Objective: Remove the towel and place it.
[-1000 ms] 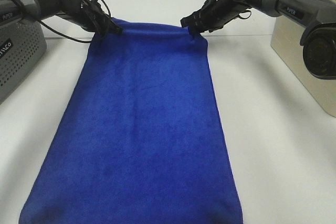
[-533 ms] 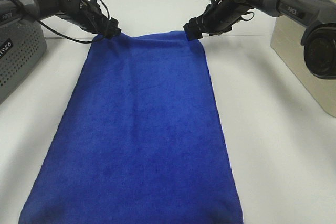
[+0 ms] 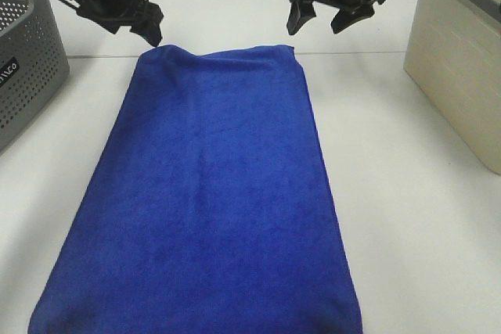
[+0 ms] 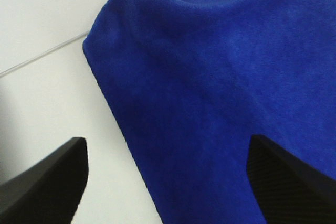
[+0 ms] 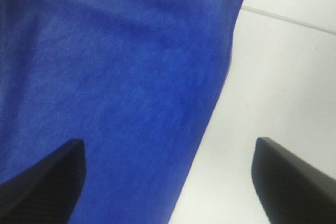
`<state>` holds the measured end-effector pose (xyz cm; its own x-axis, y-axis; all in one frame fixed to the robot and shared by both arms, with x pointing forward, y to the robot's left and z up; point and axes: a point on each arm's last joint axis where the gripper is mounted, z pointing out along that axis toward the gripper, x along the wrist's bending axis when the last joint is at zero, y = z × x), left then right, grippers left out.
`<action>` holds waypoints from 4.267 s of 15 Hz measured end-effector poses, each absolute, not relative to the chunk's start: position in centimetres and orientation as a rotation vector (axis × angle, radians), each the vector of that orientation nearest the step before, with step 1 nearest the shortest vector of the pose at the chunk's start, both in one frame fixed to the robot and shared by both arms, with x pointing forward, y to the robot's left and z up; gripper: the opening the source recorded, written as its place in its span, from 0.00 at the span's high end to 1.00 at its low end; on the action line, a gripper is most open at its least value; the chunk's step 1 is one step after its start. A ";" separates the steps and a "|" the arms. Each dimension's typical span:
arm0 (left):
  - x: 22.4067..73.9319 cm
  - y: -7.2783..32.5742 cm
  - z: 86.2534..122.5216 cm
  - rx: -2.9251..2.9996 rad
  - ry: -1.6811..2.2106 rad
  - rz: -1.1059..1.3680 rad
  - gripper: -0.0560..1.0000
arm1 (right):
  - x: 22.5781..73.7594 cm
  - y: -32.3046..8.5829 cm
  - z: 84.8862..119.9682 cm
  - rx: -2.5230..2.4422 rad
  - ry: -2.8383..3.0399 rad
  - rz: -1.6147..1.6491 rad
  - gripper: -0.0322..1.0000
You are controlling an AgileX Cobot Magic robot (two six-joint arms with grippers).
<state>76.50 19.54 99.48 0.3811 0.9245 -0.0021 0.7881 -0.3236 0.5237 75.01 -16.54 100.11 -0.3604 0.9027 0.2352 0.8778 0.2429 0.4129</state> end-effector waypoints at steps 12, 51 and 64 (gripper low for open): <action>69.7 35.9 115.3 1.788 1.912 0.703 0.21 | 67.3 -23.5 118.5 1.658 2.064 0.782 0.16; 23.0 30.1 105.6 1.571 1.587 1.077 0.21 | 23.1 -29.8 102.9 1.538 1.828 0.879 0.16; 23.0 30.1 105.6 1.594 1.548 1.050 0.21 | 23.1 -29.7 102.9 1.600 1.754 0.843 0.16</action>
<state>22.97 30.07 105.62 -0.0284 0.9952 0.0935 0.4551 -0.0705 0.8877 23.15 -29.70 102.88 -0.0817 0.9964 -0.0208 0.6063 0.0663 0.7925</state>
